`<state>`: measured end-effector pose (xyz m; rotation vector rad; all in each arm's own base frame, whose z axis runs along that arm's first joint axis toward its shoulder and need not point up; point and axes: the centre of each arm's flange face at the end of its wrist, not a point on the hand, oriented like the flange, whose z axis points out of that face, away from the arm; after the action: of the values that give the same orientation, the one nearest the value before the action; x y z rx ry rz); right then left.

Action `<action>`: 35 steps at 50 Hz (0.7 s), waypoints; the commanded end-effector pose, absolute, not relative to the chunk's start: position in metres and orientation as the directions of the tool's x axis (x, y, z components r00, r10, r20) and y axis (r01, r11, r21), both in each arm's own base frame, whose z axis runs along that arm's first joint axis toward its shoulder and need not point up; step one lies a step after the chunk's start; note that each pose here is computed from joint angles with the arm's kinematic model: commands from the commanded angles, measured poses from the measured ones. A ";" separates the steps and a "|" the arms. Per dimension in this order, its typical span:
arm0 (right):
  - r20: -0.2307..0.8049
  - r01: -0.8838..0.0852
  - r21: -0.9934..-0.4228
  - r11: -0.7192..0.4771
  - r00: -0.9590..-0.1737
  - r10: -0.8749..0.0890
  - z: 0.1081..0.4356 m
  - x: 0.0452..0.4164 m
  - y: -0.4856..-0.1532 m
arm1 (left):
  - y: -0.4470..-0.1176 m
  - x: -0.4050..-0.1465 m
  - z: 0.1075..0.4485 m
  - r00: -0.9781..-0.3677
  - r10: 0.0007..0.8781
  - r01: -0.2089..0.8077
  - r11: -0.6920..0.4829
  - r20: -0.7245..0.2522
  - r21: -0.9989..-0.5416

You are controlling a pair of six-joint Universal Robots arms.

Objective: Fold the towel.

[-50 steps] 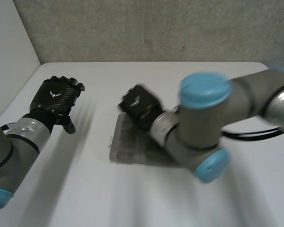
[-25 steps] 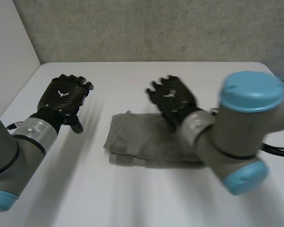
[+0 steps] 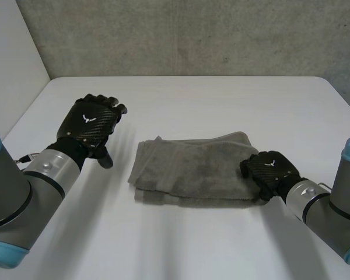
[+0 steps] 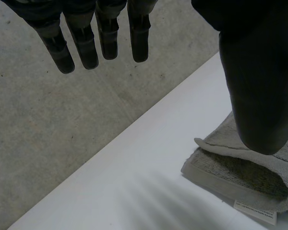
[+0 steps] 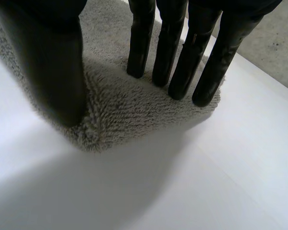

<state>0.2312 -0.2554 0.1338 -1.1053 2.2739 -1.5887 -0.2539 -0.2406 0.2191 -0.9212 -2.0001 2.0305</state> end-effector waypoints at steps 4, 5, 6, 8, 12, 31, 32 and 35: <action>0.284 -0.478 -0.865 0.150 -0.714 -0.640 0.134 0.232 -0.259 | -0.239 -0.254 0.217 -0.799 0.511 0.312 -0.097 -0.316 -0.945; 0.284 -0.478 -0.866 0.150 -0.714 -0.640 0.134 0.232 -0.259 | -0.239 -0.254 0.217 -0.799 0.511 0.312 -0.097 -0.316 -0.945; 0.290 -0.475 -0.869 0.136 -0.713 -0.638 0.137 0.233 -0.262 | -0.239 -0.254 0.217 -0.799 0.510 0.314 -0.096 -0.318 -0.945; 0.295 -0.475 -0.871 0.128 -0.712 -0.637 0.141 0.234 -0.263 | -0.239 -0.254 0.217 -0.799 0.510 0.314 -0.096 -0.318 -0.945; 0.370 -0.489 -0.872 0.023 -0.690 -0.622 0.166 0.242 -0.276 | -0.242 -0.252 0.219 -0.804 0.501 0.313 -0.103 -0.321 -0.944; 0.485 -0.424 -0.832 -0.358 -0.242 -0.841 0.185 0.424 -0.179 | -0.249 -0.247 0.263 -0.874 0.425 0.185 -0.163 -0.238 -0.969; 0.486 -0.422 -0.830 -0.364 -0.228 -0.844 0.178 0.434 -0.172 | -0.249 -0.247 0.263 -0.874 0.424 0.185 -0.163 -0.238 -0.969; 0.487 -0.430 -0.825 -0.365 -0.215 -0.846 0.166 0.442 -0.167 | -0.249 -0.246 0.262 -0.876 0.422 0.182 -0.158 -0.233 -0.971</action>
<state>0.4099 -0.1883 0.1922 -1.6501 1.5588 -1.6421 -0.2480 -0.2483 0.2614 -0.7397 -1.9127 2.1644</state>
